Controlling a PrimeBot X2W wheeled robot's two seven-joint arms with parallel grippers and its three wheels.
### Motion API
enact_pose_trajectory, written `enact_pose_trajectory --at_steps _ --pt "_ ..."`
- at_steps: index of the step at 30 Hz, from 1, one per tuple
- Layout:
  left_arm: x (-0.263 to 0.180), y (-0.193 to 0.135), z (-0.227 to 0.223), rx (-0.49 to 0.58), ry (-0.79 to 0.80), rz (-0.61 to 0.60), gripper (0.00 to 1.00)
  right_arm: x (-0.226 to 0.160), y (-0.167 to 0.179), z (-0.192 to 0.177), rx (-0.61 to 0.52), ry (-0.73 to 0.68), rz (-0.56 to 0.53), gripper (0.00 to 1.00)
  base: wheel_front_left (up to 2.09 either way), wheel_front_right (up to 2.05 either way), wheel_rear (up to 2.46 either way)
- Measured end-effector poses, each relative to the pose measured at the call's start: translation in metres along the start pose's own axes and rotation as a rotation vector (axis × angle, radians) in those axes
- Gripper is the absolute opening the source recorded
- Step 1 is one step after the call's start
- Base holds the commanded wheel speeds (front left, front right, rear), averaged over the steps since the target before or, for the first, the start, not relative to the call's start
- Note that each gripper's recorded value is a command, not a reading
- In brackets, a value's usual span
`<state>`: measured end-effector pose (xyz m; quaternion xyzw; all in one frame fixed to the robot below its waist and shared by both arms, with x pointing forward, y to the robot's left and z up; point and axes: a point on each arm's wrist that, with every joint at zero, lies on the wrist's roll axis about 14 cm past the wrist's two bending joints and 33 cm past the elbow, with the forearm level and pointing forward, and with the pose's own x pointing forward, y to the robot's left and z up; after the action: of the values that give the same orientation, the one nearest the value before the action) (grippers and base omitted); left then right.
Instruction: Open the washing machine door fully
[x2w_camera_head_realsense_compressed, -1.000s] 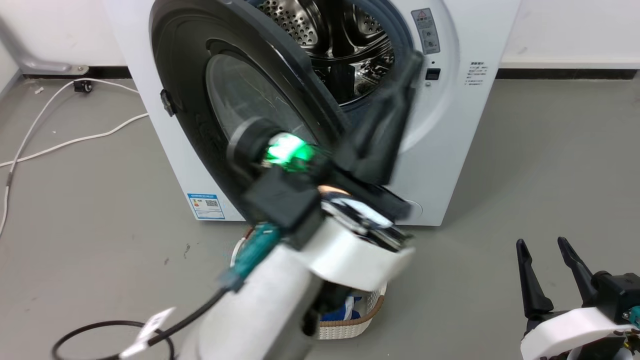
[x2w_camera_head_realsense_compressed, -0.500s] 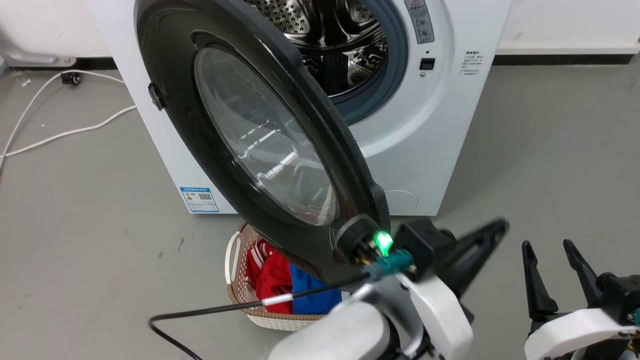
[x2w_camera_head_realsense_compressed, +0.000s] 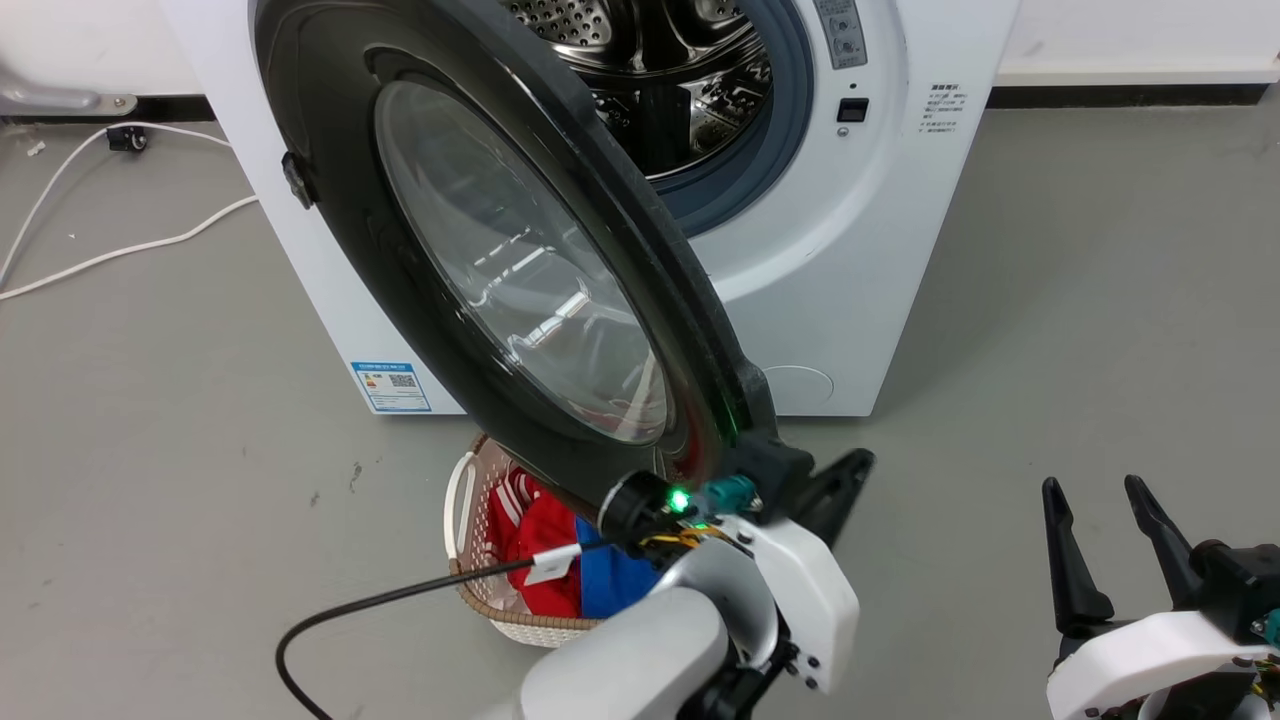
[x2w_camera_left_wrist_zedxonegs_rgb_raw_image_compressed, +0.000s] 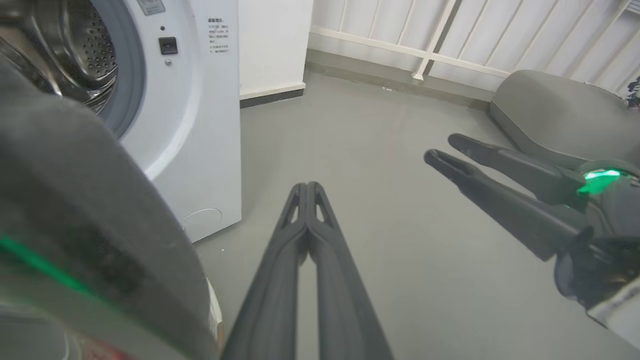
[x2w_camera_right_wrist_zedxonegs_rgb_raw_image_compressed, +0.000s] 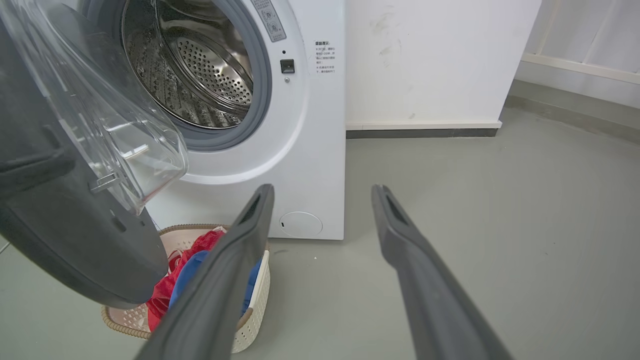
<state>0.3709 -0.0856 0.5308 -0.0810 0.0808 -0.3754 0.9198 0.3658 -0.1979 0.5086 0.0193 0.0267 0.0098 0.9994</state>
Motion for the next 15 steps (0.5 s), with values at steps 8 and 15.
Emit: enact_pose_trajectory --at_steps 8,15 --pt "0.004 0.031 0.008 -0.02 -0.038 0.101 0.0 0.002 0.0 -0.002 0.006 0.008 0.001 1.0 0.0 0.0 0.0" --pt "0.002 0.036 0.009 -0.025 -0.049 0.129 0.0 0.002 0.002 0.0 0.011 0.006 0.007 1.0 0.0 0.0 0.0"
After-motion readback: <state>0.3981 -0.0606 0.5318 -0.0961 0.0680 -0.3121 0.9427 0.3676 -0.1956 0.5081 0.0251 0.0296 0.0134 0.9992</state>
